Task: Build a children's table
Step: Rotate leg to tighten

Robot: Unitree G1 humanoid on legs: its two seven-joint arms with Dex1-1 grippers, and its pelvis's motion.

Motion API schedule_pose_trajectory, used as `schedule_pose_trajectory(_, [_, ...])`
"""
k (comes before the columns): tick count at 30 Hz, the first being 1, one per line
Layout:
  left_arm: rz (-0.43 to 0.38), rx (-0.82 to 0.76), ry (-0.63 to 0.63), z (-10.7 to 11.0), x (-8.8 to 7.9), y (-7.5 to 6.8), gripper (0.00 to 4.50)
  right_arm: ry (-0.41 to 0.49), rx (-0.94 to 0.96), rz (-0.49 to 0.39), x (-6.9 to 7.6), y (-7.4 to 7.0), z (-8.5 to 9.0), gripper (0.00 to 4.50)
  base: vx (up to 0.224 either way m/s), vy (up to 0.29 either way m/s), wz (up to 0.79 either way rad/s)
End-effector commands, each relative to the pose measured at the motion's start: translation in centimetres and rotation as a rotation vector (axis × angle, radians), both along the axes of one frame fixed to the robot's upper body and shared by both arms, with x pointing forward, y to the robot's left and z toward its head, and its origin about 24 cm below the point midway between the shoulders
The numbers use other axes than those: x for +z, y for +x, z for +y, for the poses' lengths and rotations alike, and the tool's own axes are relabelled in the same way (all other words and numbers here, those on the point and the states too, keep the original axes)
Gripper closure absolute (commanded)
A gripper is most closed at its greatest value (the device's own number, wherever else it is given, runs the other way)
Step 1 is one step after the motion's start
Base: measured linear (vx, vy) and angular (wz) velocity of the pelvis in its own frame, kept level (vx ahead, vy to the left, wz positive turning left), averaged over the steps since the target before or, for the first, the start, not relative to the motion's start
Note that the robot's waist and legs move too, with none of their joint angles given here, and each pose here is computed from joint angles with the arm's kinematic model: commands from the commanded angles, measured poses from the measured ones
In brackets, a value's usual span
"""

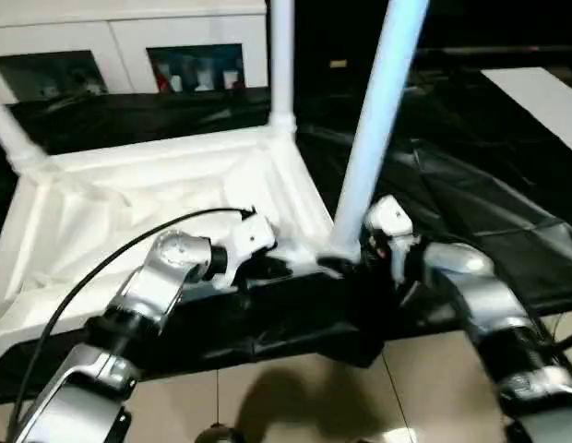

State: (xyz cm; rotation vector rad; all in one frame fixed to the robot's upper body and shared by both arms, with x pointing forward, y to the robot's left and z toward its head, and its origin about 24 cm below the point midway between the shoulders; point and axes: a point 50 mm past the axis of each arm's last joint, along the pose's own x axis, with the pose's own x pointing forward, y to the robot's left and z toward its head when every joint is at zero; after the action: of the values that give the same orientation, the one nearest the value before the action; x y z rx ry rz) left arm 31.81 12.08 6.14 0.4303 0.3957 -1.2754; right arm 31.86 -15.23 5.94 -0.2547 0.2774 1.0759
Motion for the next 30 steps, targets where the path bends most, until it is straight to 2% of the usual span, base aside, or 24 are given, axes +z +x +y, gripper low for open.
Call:
schedule_pose_trajectory(1, [-0.008,-0.051,-0.043,-0.9,0.5,-0.3,4.5,-0.023,0.022,0.018,-0.3,-0.1,0.2,0.59,0.0,0.0,0.0])
schedule_pose_trajectory(5, [-0.005,-0.054,-0.04,-0.7,0.6,-0.5,4.5,-0.05,-0.006,0.01,-0.3,0.3,0.1,0.59,0.0,0.0,0.0])
schedule_pose_trajectory(6, [-0.005,-0.055,-0.041,-0.7,0.6,-0.5,4.5,-0.054,-0.019,0.008,-0.3,0.5,0.0,0.86,0.0,0.0,0.0])
schedule_pose_trajectory(10, [-0.004,-0.055,-0.04,-0.6,0.6,-0.5,4.5,-0.049,-0.02,0.02,-0.2,0.6,0.0,1.02,0.0,0.0,0.0])
schedule_pose_trajectory(11, [-0.003,-0.055,-0.04,-0.6,0.6,-0.5,4.5,-0.055,-0.016,0.022,-0.3,0.5,-0.1,1.3,0.0,0.0,0.0])
schedule_pose_trajectory(13, [-0.004,-0.054,-0.041,-0.6,0.7,-0.5,4.5,-0.049,-0.019,0.025,-0.4,0.5,-0.1,1.35,0.0,0.0,0.0])
schedule_pose_trajectory(16, [-0.003,-0.054,-0.042,-0.6,0.6,-0.6,4.5,-0.041,-0.02,0.027,-0.4,0.5,-0.1,1.67,0.0,0.0,0.0])
schedule_pose_trajectory(24, [0.014,-0.057,-0.038,-0.3,0.5,-0.7,4.5,-0.014,-0.012,0.04,-0.5,0.3,0.0,1.81,0.0,0.0,0.0])
schedule_pose_trajectory(27, [0.021,-0.054,-0.036,-0.3,0.4,-0.8,4.5,0.013,-0.053,0.055,-0.8,0.3,-0.1,1.82,0.0,0.0,0.0])
schedule_pose_trajectory(30, [0.006,0.018,-0.049,-0.9,0.2,-0.1,4.5,0.073,-0.268,0.071,-1.7,1.3,0.0,1.82,0.0,0.0,0.0])
